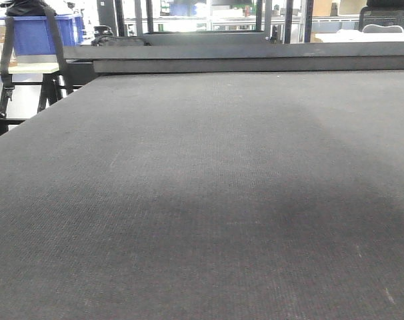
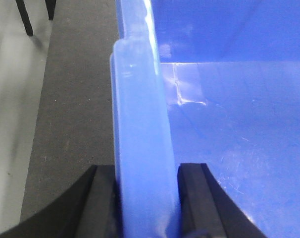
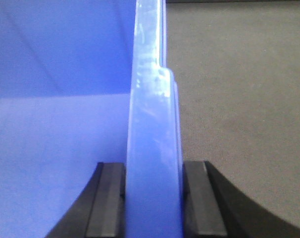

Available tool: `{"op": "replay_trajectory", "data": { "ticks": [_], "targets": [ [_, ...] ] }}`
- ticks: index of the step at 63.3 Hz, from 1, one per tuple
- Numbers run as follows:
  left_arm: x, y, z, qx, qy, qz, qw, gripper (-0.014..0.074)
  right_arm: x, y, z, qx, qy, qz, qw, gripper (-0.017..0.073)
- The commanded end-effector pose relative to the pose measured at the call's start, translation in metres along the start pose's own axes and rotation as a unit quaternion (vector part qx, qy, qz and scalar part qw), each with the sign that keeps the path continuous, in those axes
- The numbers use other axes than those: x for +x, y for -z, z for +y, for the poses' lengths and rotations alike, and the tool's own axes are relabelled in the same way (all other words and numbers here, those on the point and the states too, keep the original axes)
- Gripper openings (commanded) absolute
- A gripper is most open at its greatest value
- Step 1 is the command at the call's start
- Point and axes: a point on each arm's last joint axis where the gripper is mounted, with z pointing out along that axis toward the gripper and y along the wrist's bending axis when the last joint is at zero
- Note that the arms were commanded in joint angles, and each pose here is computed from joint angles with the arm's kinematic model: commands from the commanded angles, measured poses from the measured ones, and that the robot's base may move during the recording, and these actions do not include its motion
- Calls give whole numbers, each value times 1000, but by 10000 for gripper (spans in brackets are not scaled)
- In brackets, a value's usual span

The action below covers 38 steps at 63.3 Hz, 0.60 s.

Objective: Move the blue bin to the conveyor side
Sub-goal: 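Lower the blue bin with both grippers onto the grey conveyor belt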

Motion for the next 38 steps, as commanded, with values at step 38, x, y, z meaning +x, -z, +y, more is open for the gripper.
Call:
{"op": "replay_trajectory", "data": {
  "ticks": [38],
  "targets": [
    [-8,12,-1,9,-9,-59,998,-20,-16,14,-3,4,11,-95,995,-81]
  ]
}}
